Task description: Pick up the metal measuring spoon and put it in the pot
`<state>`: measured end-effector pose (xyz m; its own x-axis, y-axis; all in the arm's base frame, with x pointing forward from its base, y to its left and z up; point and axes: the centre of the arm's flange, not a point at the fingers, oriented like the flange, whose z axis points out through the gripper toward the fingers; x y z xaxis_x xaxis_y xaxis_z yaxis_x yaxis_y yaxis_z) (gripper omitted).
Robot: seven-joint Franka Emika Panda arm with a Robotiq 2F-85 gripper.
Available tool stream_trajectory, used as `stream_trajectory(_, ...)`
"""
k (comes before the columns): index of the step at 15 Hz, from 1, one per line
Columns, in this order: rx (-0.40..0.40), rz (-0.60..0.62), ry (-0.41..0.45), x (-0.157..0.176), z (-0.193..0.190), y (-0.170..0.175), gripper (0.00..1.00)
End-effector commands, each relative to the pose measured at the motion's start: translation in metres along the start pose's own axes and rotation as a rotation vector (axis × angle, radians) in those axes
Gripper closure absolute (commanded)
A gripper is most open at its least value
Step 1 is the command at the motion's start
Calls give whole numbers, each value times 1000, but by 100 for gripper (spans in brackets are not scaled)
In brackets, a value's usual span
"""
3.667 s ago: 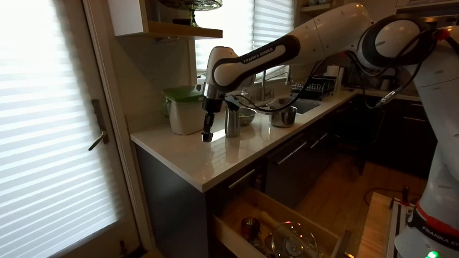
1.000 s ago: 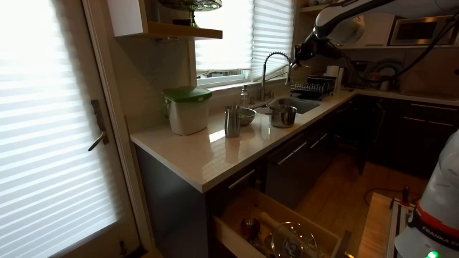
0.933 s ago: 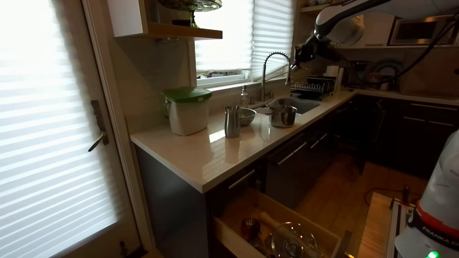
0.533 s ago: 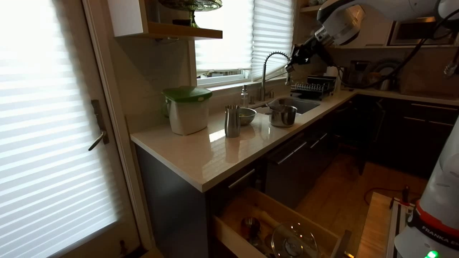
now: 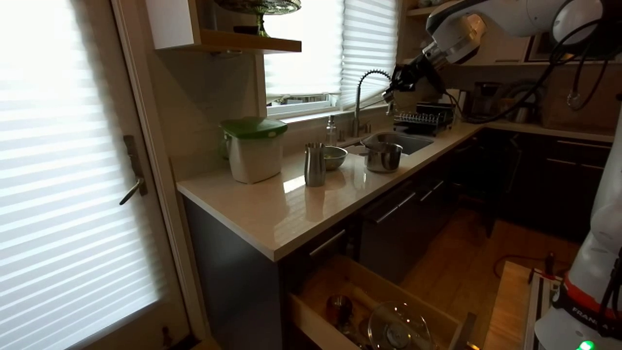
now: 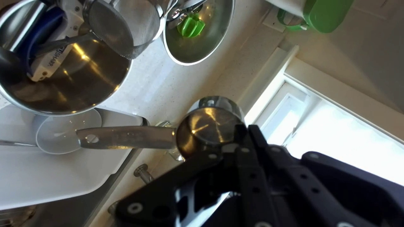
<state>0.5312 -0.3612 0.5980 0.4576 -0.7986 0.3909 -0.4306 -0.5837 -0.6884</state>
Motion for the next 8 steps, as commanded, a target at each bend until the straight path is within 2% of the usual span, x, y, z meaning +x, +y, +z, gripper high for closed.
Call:
stream_trajectory(1, 39, 84, -134, 26, 34, 29, 99)
stream_trajectory(3, 105, 148, -203, 36, 53, 45, 99)
stream_trajectory(4, 115, 183, -201, 41, 61, 54, 99)
stream_trajectory(8, 121, 316, -89, 69, 89, 76, 99)
